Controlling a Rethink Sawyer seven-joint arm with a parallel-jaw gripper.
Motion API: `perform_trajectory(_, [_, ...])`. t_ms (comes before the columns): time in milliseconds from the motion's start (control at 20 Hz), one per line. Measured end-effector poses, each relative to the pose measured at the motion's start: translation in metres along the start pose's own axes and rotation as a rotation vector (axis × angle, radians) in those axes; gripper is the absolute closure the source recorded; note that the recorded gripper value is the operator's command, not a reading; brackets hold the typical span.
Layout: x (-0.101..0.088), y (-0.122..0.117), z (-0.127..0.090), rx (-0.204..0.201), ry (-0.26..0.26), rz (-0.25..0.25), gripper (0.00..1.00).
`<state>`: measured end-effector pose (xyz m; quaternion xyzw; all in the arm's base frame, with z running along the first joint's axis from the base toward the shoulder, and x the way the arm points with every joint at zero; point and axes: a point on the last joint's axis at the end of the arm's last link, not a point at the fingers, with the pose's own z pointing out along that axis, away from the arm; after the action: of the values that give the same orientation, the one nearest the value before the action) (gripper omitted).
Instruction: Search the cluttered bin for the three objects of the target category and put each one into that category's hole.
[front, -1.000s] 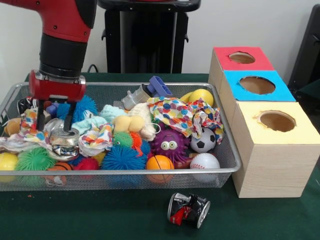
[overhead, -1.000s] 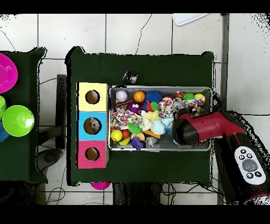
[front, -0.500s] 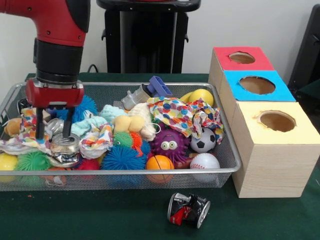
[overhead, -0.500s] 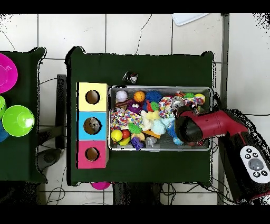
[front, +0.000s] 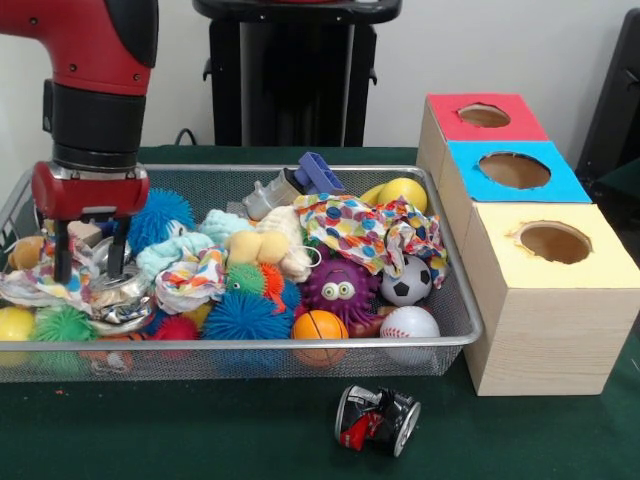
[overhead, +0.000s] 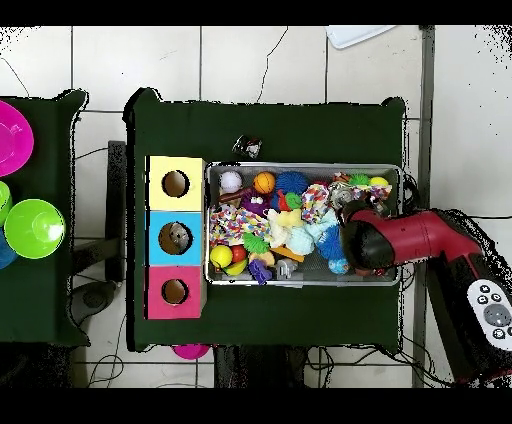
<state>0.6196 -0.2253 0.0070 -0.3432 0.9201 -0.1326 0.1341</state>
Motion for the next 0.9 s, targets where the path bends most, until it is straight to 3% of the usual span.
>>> perform_trajectory(150, [0.006,0.002,0.006,-0.011,0.001,-0.008,0.00])
perform_trajectory(200, [0.009,0.003,0.008,-0.016,0.003,-0.004,1.00])
perform_trajectory(900, [0.019,0.008,0.015,-0.032,0.010,0.011,1.00])
